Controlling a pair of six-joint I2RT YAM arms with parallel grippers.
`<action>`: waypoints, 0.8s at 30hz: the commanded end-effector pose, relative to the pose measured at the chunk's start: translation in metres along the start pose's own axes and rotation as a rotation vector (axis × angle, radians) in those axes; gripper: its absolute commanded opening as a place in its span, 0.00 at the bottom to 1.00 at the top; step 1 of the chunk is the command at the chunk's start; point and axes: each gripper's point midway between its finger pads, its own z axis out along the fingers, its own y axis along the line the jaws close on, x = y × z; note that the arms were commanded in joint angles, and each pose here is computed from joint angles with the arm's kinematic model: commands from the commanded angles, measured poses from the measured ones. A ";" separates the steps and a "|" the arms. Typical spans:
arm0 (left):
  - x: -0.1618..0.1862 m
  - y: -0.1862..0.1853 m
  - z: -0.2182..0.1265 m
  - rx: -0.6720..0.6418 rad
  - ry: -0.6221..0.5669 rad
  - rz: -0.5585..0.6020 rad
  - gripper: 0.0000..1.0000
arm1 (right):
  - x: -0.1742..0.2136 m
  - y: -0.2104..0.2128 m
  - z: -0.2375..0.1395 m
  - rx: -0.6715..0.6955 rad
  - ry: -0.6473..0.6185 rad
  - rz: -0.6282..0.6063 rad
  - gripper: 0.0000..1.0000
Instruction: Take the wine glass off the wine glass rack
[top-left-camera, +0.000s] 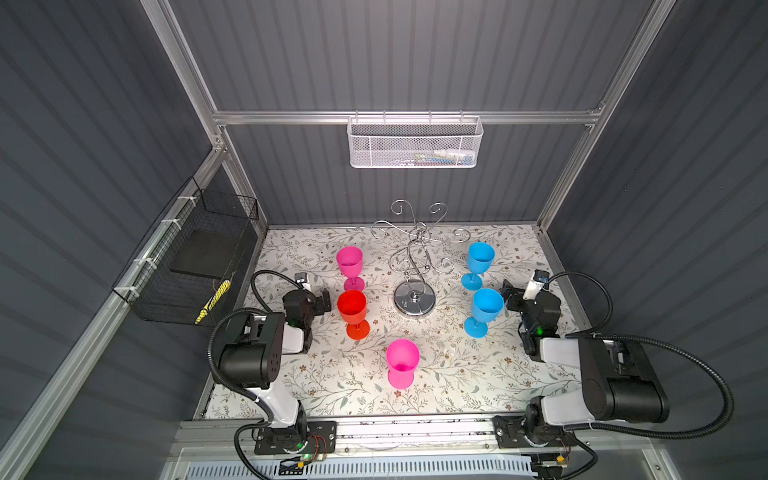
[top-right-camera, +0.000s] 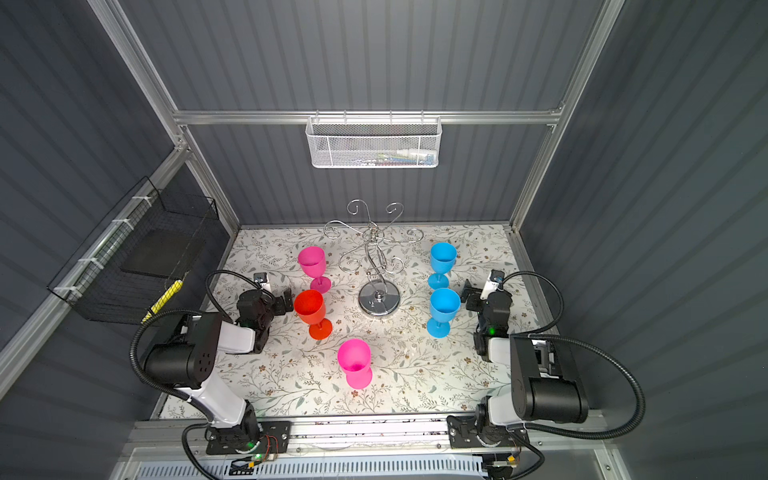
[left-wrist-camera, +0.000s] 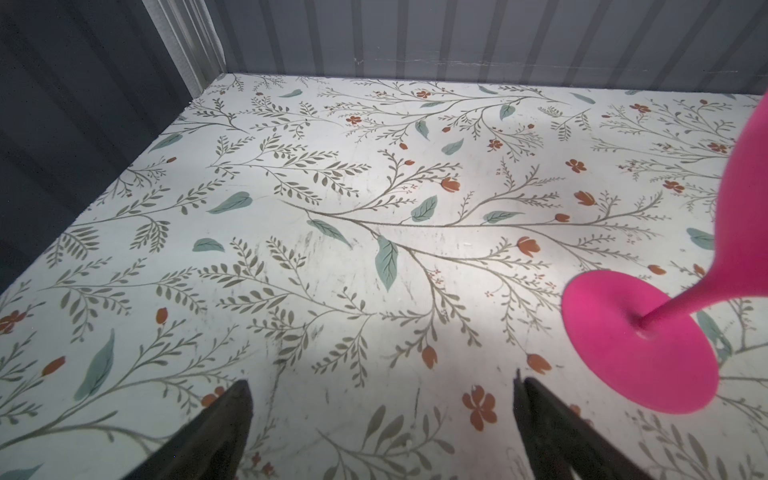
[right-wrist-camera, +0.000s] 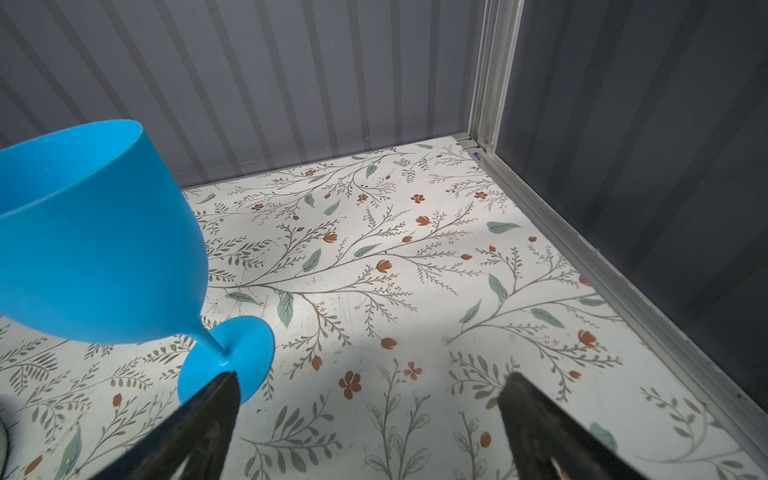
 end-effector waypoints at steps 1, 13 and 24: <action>-0.003 -0.006 0.005 0.020 0.000 0.037 1.00 | -0.001 0.003 -0.001 -0.011 -0.014 -0.013 0.99; -0.003 -0.008 0.006 0.027 0.003 0.041 1.00 | -0.001 0.003 -0.002 -0.011 -0.014 -0.012 0.99; -0.003 -0.008 0.005 0.028 0.002 0.040 1.00 | -0.001 0.002 -0.001 -0.010 -0.014 -0.013 0.99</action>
